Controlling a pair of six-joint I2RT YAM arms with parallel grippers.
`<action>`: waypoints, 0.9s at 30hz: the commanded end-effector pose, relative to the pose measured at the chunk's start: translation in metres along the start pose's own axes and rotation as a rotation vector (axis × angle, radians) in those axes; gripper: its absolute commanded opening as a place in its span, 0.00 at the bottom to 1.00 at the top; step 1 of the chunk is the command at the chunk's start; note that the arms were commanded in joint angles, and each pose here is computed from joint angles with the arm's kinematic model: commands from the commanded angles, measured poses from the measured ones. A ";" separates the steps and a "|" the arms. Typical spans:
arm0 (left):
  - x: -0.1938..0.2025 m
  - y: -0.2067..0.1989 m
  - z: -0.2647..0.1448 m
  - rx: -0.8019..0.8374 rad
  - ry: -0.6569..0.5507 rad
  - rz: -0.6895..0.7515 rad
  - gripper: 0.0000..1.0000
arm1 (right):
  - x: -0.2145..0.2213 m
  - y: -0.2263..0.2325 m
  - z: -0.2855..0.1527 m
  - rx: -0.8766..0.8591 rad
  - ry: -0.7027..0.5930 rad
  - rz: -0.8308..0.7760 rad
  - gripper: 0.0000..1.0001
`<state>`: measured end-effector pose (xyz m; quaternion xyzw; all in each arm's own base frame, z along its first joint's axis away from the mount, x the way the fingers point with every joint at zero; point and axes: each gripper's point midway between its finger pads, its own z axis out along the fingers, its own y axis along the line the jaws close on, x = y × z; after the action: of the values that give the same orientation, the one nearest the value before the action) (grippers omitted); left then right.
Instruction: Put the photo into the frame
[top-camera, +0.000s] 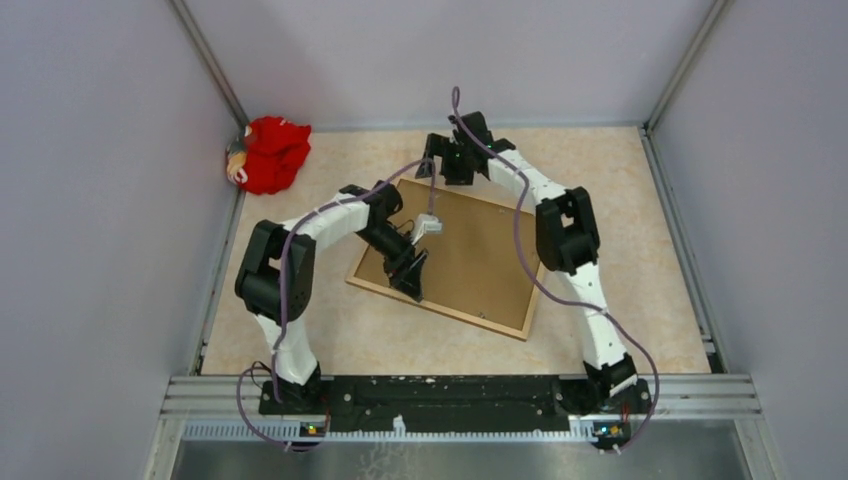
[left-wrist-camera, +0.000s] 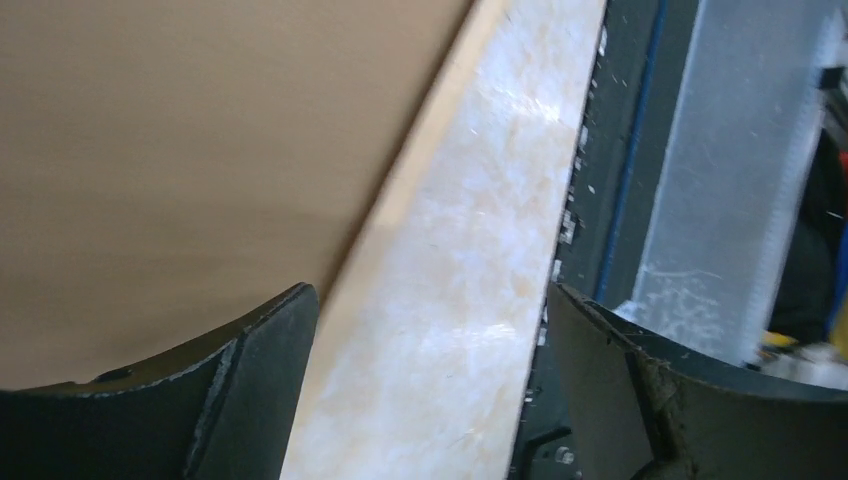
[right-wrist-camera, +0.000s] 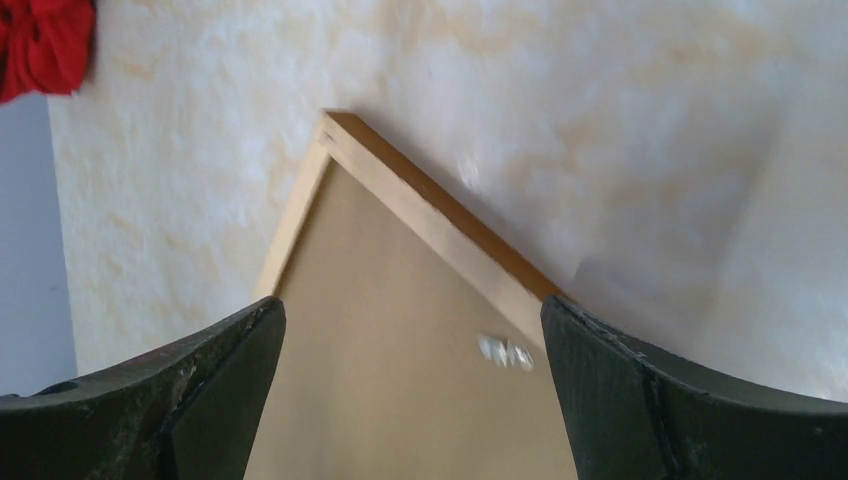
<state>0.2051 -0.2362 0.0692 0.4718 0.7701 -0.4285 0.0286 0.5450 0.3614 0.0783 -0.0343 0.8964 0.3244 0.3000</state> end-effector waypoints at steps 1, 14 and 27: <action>-0.059 0.012 -0.076 -0.133 -0.189 0.222 0.91 | -0.055 0.032 -0.111 -0.023 -0.141 -0.011 0.99; -0.016 0.153 -0.191 -0.413 -0.414 -0.200 0.69 | 0.026 0.059 -0.164 -0.040 -0.101 -0.072 0.99; 0.018 0.168 -0.149 -0.307 -0.389 -0.294 0.44 | 0.134 0.142 -0.109 -0.241 -0.015 -0.044 0.85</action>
<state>0.3792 -0.0869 0.0627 0.2562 0.8699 -0.3754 0.1915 0.3324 0.3954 0.1362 -0.1037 0.8798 0.3723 0.2768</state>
